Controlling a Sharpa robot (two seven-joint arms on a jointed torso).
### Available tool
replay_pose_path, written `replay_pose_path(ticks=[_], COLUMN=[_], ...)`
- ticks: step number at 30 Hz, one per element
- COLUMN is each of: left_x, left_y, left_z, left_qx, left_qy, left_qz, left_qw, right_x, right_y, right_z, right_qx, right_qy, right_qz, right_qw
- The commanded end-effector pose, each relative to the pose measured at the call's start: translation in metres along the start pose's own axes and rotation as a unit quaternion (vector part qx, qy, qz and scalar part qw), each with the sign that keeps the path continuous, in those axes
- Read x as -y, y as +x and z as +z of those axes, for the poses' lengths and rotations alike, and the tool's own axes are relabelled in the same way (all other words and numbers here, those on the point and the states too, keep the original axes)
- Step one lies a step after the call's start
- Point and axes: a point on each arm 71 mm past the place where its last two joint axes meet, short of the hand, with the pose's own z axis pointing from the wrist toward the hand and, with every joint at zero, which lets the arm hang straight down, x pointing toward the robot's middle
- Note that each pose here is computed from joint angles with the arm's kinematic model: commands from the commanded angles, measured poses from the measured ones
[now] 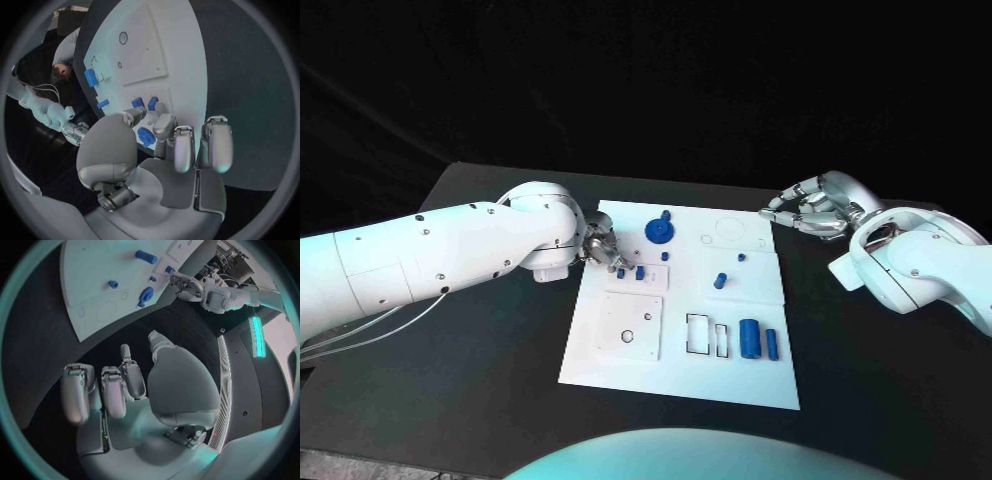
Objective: Assemble the parts on the task board
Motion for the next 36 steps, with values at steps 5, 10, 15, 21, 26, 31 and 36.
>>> replay_pose_path(ticks=[5, 10, 15, 21, 26, 31, 36], left_x=[0.0037, 0.0056, 0.0128, 0.0287, 0.0463, 0.0551, 0.0617], left_y=[-0.0054, -0.0107, -0.0215, -0.0322, -0.0278, -0.0166, -0.0057], left_z=[-0.0042, -0.0081, -0.0139, -0.0205, -0.0235, -0.0192, -0.0117], left_qx=[0.025, 0.043, 0.087, 0.168, 0.229, 0.234, 0.220], left_qy=[0.021, 0.041, 0.112, 0.234, 0.323, 0.352, 0.359], left_qz=[-0.036, -0.062, -0.131, -0.135, -0.059, 0.018, 0.094], left_qw=[0.999, 0.996, 0.981, 0.948, 0.916, 0.906, 0.902], right_x=[-0.001, -0.001, 0.000, 0.000, -0.001, -0.001, -0.001], right_y=[0.000, 0.000, 0.000, -0.001, 0.000, 0.000, 0.000], right_z=[0.000, 0.001, 0.001, 0.002, 0.002, 0.002, 0.002], right_qx=[0.001, 0.002, 0.003, 0.005, 0.005, 0.004, 0.003], right_qy=[-0.004, -0.004, -0.004, -0.008, -0.013, -0.014, -0.015], right_qz=[-0.003, -0.003, -0.004, -0.001, 0.001, 0.002, 0.002], right_qw=[1.000, 1.000, 1.000, 1.000, 1.000, 1.000, 1.000])
